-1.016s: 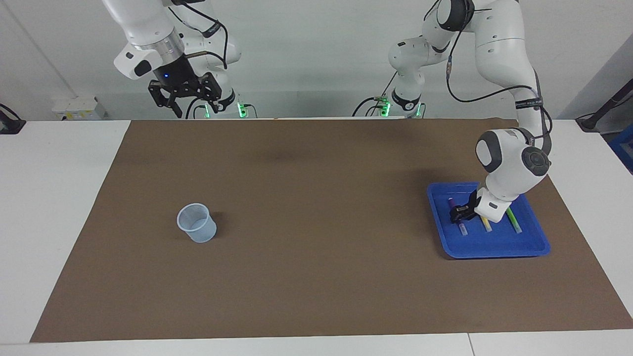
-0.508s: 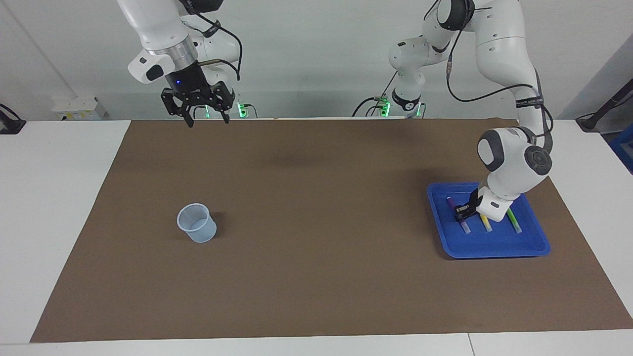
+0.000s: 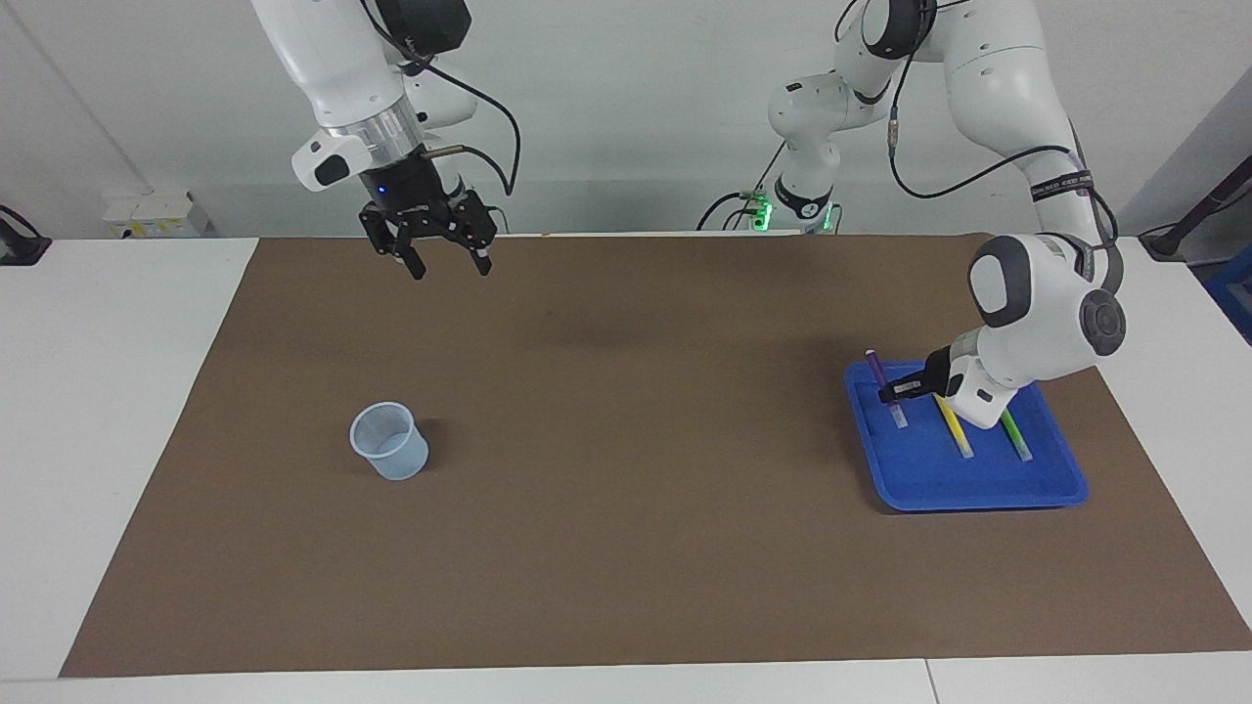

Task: Transfer and insert pens with both arms
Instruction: 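Lift the purple pen with the left gripper while the right gripper approaches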

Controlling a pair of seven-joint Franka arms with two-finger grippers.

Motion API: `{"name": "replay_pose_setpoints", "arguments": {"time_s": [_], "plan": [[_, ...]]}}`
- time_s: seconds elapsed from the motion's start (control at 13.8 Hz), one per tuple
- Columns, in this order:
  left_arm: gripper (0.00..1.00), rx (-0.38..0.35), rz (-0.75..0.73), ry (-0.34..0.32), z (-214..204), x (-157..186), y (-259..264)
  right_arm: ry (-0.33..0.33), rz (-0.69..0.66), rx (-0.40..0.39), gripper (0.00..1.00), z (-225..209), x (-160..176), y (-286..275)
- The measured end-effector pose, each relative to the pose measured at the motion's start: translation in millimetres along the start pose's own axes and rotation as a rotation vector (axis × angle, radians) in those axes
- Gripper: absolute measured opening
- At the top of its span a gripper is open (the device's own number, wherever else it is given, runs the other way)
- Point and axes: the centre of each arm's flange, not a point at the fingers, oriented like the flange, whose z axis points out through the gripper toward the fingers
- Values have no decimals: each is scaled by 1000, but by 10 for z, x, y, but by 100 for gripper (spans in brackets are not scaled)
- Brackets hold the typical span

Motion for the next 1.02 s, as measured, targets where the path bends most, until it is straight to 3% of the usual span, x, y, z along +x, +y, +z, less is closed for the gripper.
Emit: {"name": "replay_pose_setpoints", "arguments": {"time_s": [0.22,0.36,0.58,0.73,0.87,1.02], "plan": [[17,-32,-51,-22,-159,-41,167,30,158,48,100,127,-169,-439],[17,-106,-260,-73,-116,-78,324,51,274,86,100,207,-252,-677],[17,-230,-598,-204,-64,-173,706,65,426,122,100,335,-272,-843],[17,-232,-702,-254,-2,-274,1037,77,468,141,100,397,-236,-879],[17,-204,-751,-278,85,-396,1362,53,501,167,100,453,-216,-895],[17,-220,-831,-312,109,-508,1684,43,524,206,100,479,-195,-927]]}}
